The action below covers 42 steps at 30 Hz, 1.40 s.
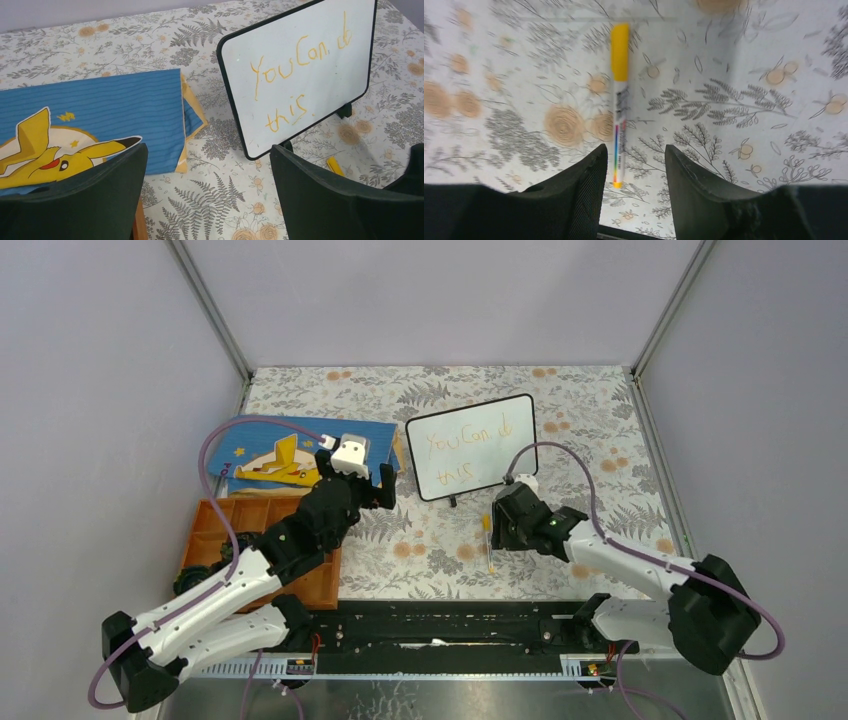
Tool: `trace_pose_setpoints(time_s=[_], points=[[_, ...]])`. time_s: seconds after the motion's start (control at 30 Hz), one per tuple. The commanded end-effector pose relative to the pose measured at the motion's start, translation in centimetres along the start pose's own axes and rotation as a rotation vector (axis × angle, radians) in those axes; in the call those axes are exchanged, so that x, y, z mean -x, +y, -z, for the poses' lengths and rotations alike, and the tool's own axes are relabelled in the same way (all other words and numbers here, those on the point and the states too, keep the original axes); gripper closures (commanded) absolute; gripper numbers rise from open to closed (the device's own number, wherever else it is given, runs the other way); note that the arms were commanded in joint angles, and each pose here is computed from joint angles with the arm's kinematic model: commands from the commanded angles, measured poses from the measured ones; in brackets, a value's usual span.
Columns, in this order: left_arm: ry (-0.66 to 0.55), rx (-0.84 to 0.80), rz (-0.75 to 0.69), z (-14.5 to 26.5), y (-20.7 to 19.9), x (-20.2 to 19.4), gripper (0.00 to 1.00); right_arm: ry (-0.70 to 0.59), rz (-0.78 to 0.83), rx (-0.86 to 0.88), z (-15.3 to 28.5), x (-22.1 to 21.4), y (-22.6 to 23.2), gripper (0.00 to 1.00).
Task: Write a sentence on the whiteboard
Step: Place the whiteboard marker at the center of the board, then reset both arms
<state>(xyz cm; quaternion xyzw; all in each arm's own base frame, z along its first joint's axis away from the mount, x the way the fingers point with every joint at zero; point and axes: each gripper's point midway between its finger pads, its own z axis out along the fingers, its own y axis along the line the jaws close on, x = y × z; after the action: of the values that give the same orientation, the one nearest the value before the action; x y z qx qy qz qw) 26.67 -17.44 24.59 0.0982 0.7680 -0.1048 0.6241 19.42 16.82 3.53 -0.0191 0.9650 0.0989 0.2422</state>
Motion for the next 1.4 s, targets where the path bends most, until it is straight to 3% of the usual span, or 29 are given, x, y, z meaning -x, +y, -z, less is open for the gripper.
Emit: trace_pose_setpoints(time_s=[0.0,0.3,0.4,0.47,0.57,0.7,0.8,0.97,1.1,1.2,1.37], points=[[-0.038,0.053,0.025,-0.3,0.6,0.8,0.01,-0.210,0.039,0.051,3.9,6.0,1.6,0.48],[0.053,0.064,0.155,-0.6,-0.6,1.3,0.01,-0.591,0.089,0.241,12.0,15.9,6.5,0.43],[0.068,0.059,0.232,-0.4,-1.1,1.7,0.01,-0.726,0.030,0.146,13.5,18.9,6.6,0.36],[0.076,0.054,0.311,-0.3,-1.6,1.9,0.01,-0.847,-0.101,0.035,14.8,21.0,5.9,0.36],[0.080,0.099,0.453,-0.2,-1.5,1.9,0.01,-0.957,-0.285,0.015,16.6,23.2,5.6,0.23],[0.072,0.173,0.599,0.0,-0.7,1.2,0.01,-1.007,-0.384,-0.005,18.8,25.7,6.0,0.07],[0.077,0.226,0.655,0.1,-0.1,0.9,0.01,-1.001,-0.390,-0.003,20.3,27.1,6.9,0.00],[0.130,0.198,0.528,0.6,-0.7,3.5,0.01,-1.061,-0.251,0.098,26.2,29.4,8.7,0.00],[0.055,0.145,0.359,1.1,0.0,6.2,0.01,-1.231,-0.244,0.263,30.8,29.3,8.6,0.00],[-0.031,0.093,0.336,1.8,0.0,9.0,0.01,-1.344,-0.151,0.370,33.9,28.8,8.9,0.00],[-0.194,0.058,0.261,3.8,1.0,15.2,0.01,-1.254,-0.055,0.085,32.9,29.6,6.5,0.00]])
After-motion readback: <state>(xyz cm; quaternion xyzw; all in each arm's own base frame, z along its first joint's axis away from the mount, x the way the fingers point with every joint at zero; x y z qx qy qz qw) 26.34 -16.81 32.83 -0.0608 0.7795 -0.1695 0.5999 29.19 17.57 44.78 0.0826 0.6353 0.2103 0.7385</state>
